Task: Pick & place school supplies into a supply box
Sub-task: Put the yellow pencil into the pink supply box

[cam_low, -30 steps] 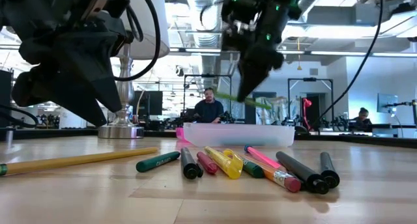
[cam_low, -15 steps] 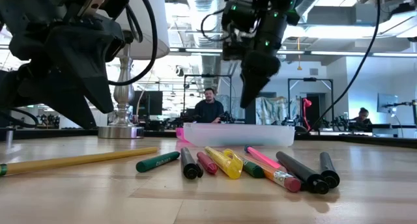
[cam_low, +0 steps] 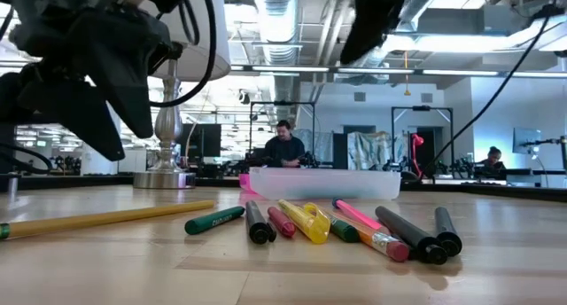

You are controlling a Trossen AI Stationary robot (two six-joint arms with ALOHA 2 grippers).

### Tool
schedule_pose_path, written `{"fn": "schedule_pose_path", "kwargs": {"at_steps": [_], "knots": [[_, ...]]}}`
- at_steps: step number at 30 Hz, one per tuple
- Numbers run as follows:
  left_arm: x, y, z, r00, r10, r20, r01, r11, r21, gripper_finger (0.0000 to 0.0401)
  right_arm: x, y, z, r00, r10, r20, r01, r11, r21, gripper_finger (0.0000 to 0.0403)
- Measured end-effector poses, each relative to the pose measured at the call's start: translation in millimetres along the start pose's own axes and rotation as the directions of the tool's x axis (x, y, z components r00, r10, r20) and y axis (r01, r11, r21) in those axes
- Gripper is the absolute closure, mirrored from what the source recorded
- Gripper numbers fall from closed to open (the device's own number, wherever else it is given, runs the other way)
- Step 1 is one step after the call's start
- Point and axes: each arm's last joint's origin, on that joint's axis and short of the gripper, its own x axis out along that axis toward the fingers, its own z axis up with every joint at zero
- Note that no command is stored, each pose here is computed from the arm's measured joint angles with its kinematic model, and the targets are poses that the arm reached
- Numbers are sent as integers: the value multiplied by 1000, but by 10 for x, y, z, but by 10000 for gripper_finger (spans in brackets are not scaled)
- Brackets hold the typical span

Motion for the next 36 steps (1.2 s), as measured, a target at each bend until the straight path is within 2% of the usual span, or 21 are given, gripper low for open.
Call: {"fn": "schedule_pose_path", "kwargs": {"at_steps": [10, 17, 24, 31, 36], "knots": [[-11, -15, 67, 999, 30, 13, -30, 999, 9, 248, -842, 396, -172, 981, 58, 184, -52, 998, -36, 275], [7, -17, 68, 999, 29, 25, -30, 999, 30, 248, -1244, 609, -366, 960, 89, 265, -87, 996, -19, 275], [242, -197, 25, 996, 86, -8, -84, 988, 129, 248, -1469, 845, -517, 935, 192, 299, -182, 981, -59, 275], [408, -357, 12, 963, 265, -50, -250, 947, 203, 248, -1577, 1043, -630, 924, 201, 325, -193, 979, -59, 276], [503, -394, 17, 954, 291, -71, -270, 938, 215, 248, -1621, 1130, -700, 922, 216, 320, -211, 976, -51, 278]]}}
